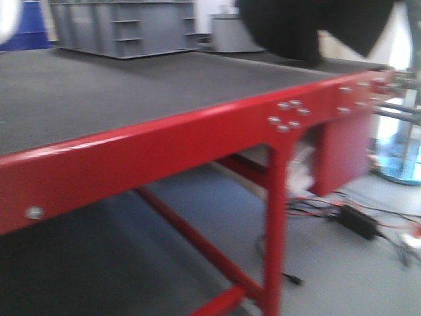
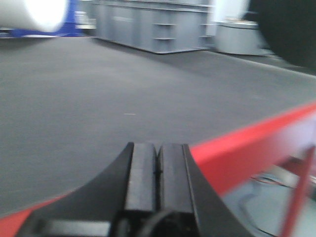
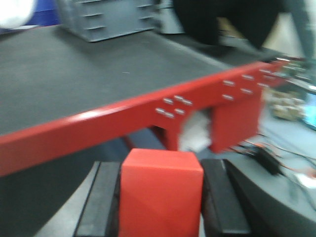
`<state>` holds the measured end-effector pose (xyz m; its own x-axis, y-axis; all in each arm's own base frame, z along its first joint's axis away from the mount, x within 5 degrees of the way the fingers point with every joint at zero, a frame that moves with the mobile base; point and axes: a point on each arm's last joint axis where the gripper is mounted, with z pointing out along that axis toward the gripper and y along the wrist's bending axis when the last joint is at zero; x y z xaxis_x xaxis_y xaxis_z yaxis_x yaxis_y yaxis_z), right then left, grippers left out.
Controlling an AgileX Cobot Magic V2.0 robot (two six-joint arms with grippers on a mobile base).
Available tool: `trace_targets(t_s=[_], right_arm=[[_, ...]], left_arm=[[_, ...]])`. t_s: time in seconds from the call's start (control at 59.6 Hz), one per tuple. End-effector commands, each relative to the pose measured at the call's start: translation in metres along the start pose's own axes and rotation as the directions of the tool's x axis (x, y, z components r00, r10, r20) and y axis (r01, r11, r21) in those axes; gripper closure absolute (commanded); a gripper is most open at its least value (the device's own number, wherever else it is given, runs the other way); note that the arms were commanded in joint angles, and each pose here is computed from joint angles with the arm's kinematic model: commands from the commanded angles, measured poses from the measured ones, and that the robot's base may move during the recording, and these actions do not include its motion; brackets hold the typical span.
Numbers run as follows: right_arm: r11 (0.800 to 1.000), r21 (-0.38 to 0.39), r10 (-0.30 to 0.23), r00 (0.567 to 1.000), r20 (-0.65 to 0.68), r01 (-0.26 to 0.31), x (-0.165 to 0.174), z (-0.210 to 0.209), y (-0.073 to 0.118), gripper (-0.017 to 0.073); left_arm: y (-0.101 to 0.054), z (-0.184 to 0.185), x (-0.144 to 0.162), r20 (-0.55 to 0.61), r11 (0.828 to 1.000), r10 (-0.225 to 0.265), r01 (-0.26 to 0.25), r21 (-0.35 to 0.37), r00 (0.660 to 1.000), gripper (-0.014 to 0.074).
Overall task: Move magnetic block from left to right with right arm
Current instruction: 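Drive up to the second felt table and stop at its edge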
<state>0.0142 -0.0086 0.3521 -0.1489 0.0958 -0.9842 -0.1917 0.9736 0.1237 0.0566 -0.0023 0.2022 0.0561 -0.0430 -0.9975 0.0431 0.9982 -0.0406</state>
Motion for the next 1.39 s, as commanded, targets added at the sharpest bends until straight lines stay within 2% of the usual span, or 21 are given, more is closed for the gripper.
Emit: trace_targets(t_s=[0.0,1.375], right_arm=[[1.0,-0.008,-0.022,0.995,0.095,0.023,-0.0149,-0.0012,0.0021,0.0356],[1.0,-0.008,-0.022,0.995,0.095,0.023,-0.0148,-0.0012,0.0021,0.0356]], left_arm=[[-0.0002,-0.001,-0.0061,0.094,1.0,-0.007,0.006,0.003,0.996,0.071],[-0.0002,-0.001,-0.0061,0.094,1.0,-0.007,0.006,0.003,0.996,0.0709]])
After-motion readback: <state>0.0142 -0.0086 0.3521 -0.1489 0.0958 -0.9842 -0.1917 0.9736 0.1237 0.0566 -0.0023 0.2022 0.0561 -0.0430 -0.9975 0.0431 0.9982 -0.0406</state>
